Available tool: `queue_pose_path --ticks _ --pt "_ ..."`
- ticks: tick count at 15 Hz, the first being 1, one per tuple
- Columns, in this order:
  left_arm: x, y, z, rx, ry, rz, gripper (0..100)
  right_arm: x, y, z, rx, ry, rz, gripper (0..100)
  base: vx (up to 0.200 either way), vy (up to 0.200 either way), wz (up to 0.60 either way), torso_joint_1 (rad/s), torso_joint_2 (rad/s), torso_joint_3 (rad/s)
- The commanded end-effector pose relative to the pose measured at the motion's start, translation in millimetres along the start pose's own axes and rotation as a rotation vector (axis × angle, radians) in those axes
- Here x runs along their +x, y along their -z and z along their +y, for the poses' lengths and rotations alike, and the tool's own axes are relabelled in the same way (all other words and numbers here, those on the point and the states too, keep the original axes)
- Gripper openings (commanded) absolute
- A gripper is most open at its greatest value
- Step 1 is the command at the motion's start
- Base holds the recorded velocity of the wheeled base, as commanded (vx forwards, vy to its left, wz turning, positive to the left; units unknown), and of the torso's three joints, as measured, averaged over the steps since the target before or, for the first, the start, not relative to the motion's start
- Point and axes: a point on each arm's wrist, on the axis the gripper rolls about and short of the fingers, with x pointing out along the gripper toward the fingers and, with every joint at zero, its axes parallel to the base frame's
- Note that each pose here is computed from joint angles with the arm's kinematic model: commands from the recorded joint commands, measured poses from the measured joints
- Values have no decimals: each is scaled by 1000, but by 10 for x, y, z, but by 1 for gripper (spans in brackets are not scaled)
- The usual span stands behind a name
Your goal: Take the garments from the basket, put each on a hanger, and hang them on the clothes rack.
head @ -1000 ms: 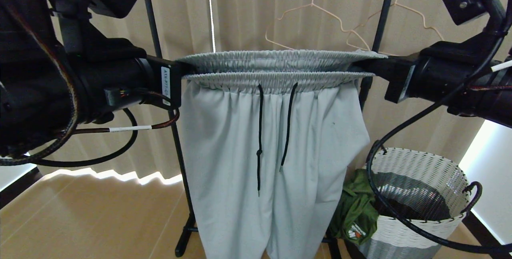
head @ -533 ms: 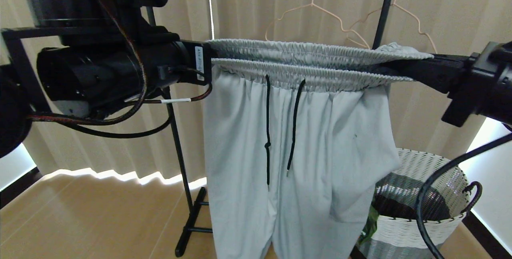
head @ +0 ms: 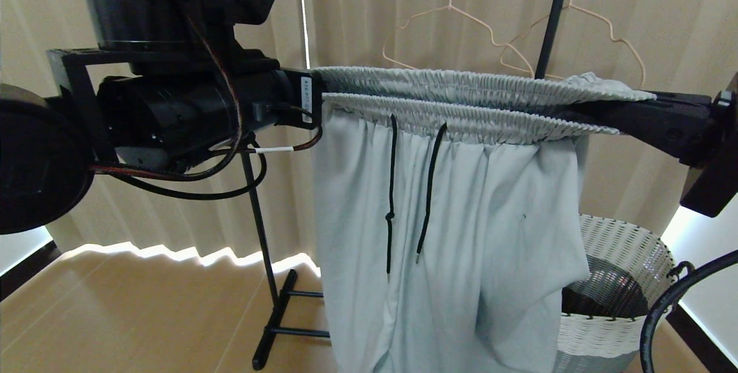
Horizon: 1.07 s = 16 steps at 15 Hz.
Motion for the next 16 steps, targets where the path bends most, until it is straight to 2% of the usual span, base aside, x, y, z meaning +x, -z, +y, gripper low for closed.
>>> queue_pose_path --ticks 1,2,3,5,7,8,10,12,14,16 --pt "-89 18 26 1 -1 6 0 72 23 -68 -1 34 16 0 0 0 0 0 0 0" --pt "-89 18 26 1 -1 6 0 72 23 -68 -1 34 16 0 0 0 0 0 0 0" --pt "-307 -48 52 -3 13 -19 0 243 42 -227 -8 99 36 0 0 0 0 0 0 0" --pt "-508 -91 18 7 51 -1 0 415 42 -326 -6 129 42 0 0 0 0 0 0 0" --pt "-612 -111 21 12 64 14 0 498 20 -349 -7 133 31 0 0 0 0 0 0 0" --pt "-834 -135 44 22 91 37 0 691 -27 -387 -7 134 5 0 0 0 0 0 0 0" --pt "-1033 -135 28 28 132 36 0 848 -48 -420 -9 133 -10 0 0 0 0 0 0 0" --pt "-1260 -160 -49 4 212 23 0 1039 -49 -451 -7 132 -23 0 0 0 0 0 0 0" --pt "-1433 -168 -96 -14 277 37 0 1174 -42 -477 -7 137 -33 0 0 0 0 0 0 0" --pt "-1490 -164 -74 -14 283 38 0 1205 -26 -487 -7 138 -29 0 0 0 0 0 0 0"
